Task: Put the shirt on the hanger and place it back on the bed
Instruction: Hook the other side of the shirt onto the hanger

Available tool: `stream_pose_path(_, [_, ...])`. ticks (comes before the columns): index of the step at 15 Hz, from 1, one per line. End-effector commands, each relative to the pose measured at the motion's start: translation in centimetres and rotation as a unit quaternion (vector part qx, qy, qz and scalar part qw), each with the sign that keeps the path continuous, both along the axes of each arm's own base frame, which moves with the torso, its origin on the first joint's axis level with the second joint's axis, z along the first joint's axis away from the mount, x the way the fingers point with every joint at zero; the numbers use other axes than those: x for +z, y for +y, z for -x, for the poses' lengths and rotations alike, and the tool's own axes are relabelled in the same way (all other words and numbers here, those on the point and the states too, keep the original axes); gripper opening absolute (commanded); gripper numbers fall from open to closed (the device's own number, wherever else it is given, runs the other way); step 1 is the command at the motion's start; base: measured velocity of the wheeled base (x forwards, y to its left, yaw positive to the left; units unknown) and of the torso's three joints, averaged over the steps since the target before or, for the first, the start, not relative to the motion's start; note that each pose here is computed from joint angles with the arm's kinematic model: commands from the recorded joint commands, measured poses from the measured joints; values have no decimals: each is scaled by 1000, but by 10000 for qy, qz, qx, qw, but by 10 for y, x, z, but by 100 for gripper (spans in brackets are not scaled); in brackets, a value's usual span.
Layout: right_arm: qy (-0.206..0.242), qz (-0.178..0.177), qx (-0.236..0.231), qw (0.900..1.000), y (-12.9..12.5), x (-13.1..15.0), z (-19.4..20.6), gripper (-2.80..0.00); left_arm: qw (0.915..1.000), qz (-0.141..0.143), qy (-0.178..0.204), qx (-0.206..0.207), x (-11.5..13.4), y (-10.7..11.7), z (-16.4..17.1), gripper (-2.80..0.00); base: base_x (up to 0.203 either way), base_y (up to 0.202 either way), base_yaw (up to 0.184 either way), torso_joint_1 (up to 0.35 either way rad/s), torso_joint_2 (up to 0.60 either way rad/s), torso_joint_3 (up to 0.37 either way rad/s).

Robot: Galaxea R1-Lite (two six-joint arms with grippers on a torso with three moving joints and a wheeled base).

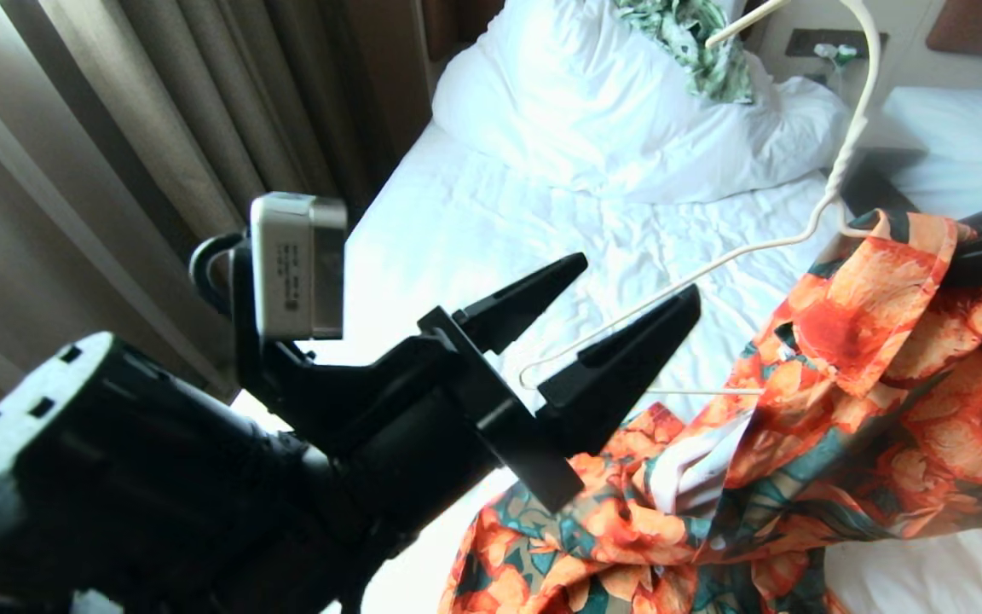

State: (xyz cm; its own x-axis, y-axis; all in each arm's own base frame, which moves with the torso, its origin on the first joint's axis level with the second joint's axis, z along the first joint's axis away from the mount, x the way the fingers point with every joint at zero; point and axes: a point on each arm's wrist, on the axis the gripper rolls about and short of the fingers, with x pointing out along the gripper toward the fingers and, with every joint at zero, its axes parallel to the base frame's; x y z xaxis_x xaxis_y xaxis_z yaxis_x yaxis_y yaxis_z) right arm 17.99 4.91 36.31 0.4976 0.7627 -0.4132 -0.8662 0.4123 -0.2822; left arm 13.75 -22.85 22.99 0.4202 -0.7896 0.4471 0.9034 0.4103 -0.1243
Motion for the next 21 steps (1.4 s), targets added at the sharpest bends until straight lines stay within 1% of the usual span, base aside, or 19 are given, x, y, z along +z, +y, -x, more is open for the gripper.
stream_pose_path(1, [10, 6, -80, 10000, -4, -1, -1, -280, 9994, 212, -132, 241, 12, 18, -4, 0, 0, 0, 0, 0, 0, 0])
stream_pose_path(2, [23, 6, -131, 9999, -6, -1, -2, -280, 9991, 204, -139, 347, 16, 26, -5, 0, 0, 0, 0, 0, 0, 0])
stream_pose_path(5, [34, 12, -210, 9998, -9, -2, -5, -280, 9983, -178, 72, 543, 24, 43, -10, 0, 0, 0, 0, 0, 0, 0])
stream_pose_path(6, [60, 16, -221, 9997, -9, -3, -7, -280, 9978, -349, 171, 546, 24, 46, -11, 0, 0, 0, 0, 0, 0, 0])
stream_pose_path(7, [90, 21, -242, 9997, -9, -5, -10, -280, 9970, -461, 261, 558, 21, 46, -12, 0, 0, 0, 0, 0, 0, 0])
stream_pose_path(8, [119, 25, -251, 9996, -9, -6, -13, -280, 9965, -490, 310, 594, 19, 45, -14, -8, 0, 0, 0, 0, 0, 0])
stream_pose_path(9, [133, 22, -255, 9996, -9, -7, -14, -280, 9963, -501, 323, 612, 18, 46, -14, -280, 0, 0, 0, 0, 0, 0])
stream_pose_path(10, [170, 28, -259, 9995, -9, -8, -17, -280, 9959, -507, 336, 663, 18, 49, -16, -280, 0, 0, 0, 0, 0, 0])
stream_pose_path(12, [207, 33, -308, 9993, -10, -10, -20, -280, 9941, -640, 454, 755, 14, 55, -16, -280, 0, 0, 0, 0, 0, 0])
stream_pose_path(14, [197, 30, -366, 9991, -13, -9, -20, -280, 9914, -715, 559, 946, 13, 62, -18, -280, 0, 0, 0, 0, 0, 0])
stream_pose_path(16, [98, 8, -470, 9988, -17, -8, -21, -280, 9880, -731, 654, 1196, 14, 67, -21, -280, 0, 0, 0, 0, 0, 0])
stream_pose_path(17, [130, 3, -506, 9986, -19, -9, -21, -280, 9872, -723, 667, 1253, 14, 72, -18, -280, 0, 0, 0, 0, 0, 0])
stream_pose_path(19, [134, -3, -516, 9986, -20, -10, -16, -280, 9865, -750, 695, 1277, 13, 81, -10, -280, 0, 0, 0, 0, 0, 0])
stream_pose_path(21, [35, -15, -509, 9987, -20, -8, -16, -280, 9855, -829, 763, 1271, 11, 85, -6, -280, 0, 0, 0, 0, 0, 0])
